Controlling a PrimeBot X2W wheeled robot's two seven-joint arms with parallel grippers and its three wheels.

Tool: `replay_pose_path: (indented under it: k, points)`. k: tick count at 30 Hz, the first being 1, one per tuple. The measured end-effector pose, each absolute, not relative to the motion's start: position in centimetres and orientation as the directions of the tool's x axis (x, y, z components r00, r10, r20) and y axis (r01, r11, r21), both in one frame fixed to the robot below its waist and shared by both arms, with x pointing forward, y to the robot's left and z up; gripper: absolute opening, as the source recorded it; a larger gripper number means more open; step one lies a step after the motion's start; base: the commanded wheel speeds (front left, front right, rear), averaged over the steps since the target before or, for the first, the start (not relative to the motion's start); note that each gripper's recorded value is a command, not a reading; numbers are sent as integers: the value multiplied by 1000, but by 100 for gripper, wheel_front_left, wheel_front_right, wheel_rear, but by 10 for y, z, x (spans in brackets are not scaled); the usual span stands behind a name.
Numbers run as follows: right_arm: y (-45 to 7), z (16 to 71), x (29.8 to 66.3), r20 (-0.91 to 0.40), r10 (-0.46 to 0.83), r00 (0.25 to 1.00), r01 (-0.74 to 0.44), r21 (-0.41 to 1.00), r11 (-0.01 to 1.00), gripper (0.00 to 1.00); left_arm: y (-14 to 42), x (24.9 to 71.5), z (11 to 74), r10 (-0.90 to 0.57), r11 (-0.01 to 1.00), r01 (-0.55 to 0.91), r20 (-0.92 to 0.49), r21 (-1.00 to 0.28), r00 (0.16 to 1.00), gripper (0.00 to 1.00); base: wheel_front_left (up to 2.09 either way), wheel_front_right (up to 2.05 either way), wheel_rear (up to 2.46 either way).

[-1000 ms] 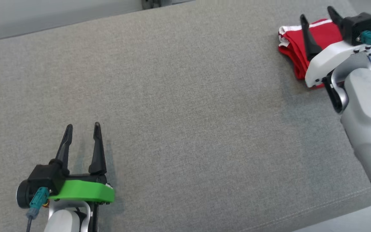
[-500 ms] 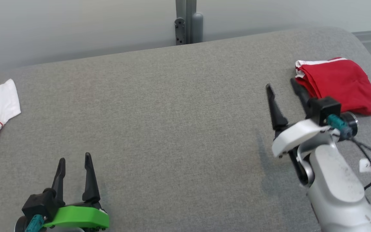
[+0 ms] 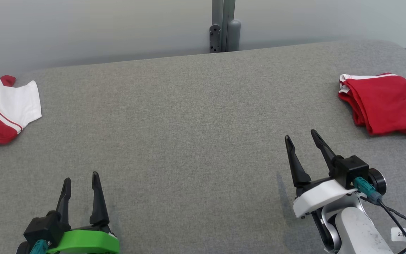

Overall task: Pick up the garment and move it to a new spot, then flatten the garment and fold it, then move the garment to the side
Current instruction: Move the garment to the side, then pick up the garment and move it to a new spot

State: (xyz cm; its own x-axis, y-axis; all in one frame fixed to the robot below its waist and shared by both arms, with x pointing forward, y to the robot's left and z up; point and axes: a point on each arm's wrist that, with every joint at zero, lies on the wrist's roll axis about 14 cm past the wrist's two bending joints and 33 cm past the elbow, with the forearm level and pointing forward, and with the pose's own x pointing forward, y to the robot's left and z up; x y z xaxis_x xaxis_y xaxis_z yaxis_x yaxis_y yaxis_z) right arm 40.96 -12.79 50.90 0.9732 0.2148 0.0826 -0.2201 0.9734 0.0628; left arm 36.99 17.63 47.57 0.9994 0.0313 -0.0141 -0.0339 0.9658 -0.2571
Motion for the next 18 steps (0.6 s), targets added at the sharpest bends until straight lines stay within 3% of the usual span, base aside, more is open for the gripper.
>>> replay_pose_path:
  k: [18]
  points:
    - [-129, 509, 406, 85, 208, 974, -216, 92, 972, 100, 167, 372, 478, 6, 964, -8, -8, -266, 1000, 100, 0, 0, 0]
